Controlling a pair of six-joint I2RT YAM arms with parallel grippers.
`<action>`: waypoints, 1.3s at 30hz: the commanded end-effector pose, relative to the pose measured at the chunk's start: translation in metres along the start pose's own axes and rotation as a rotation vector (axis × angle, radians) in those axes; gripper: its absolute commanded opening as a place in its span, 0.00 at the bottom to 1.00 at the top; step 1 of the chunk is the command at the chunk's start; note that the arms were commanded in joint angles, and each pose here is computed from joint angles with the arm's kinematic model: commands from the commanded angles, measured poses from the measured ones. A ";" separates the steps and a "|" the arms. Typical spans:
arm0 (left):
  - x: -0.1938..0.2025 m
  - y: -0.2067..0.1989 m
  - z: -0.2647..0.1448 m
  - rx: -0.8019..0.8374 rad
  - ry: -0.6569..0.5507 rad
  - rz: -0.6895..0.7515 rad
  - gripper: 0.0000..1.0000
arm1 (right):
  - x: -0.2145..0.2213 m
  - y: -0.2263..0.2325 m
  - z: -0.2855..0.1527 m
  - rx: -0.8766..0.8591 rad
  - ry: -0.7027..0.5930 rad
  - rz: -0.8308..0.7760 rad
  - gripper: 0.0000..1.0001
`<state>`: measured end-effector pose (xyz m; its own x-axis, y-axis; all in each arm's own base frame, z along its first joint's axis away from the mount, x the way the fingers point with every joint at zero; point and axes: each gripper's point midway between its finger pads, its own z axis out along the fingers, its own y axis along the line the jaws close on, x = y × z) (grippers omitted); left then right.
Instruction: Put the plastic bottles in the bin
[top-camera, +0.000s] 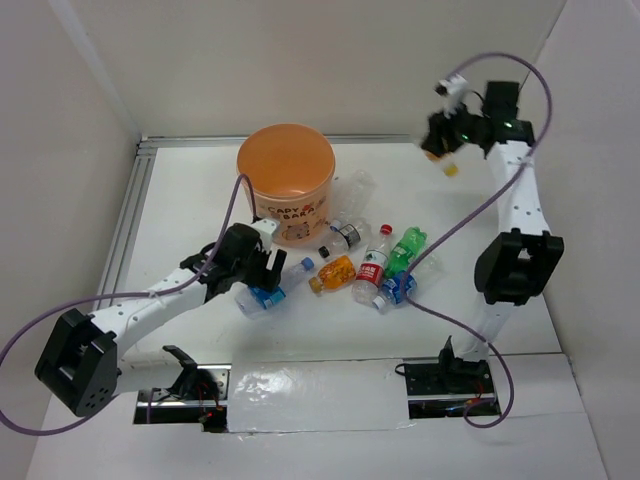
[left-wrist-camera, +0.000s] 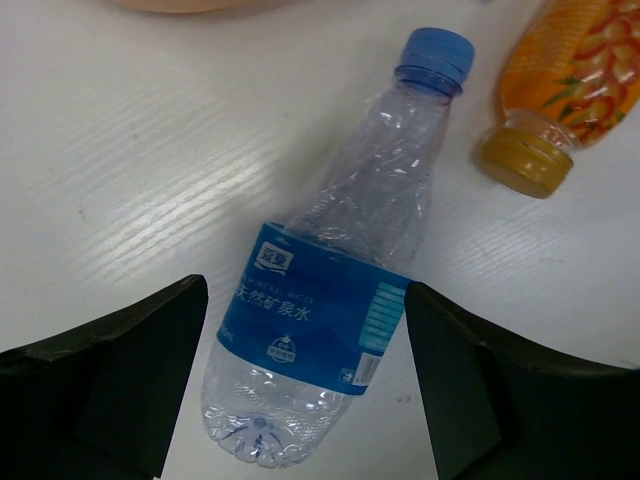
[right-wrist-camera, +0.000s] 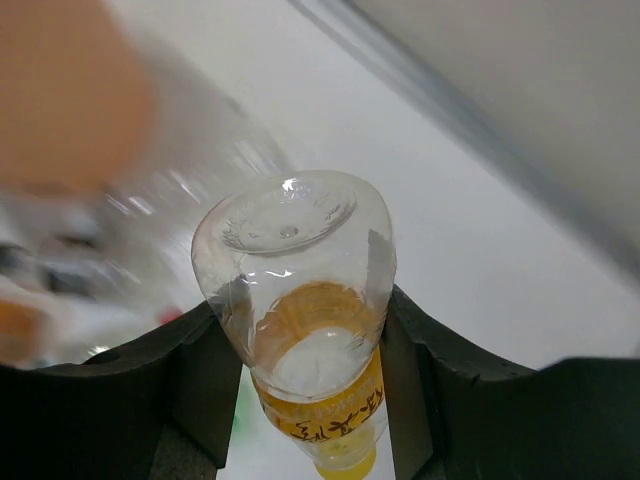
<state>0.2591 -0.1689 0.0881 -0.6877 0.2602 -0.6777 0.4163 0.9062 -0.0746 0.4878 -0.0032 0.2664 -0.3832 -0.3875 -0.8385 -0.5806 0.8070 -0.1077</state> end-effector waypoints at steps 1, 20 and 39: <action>-0.004 -0.024 0.004 0.122 -0.029 0.052 0.92 | -0.105 0.137 0.008 -0.420 -0.223 -0.045 0.19; 0.010 -0.009 0.035 -0.030 0.018 0.036 0.62 | -0.198 0.320 0.095 -0.747 -0.369 -0.095 1.00; 0.022 -0.040 0.029 0.109 0.098 0.057 1.00 | -0.063 0.202 -0.003 -0.515 -0.177 0.115 1.00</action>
<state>0.2497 -0.1996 0.0423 -0.7283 0.3636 -0.5808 0.4911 0.8681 -0.0723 0.4205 0.1763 0.3069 -0.3696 -0.1689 -0.9137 -0.8073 0.5453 0.2257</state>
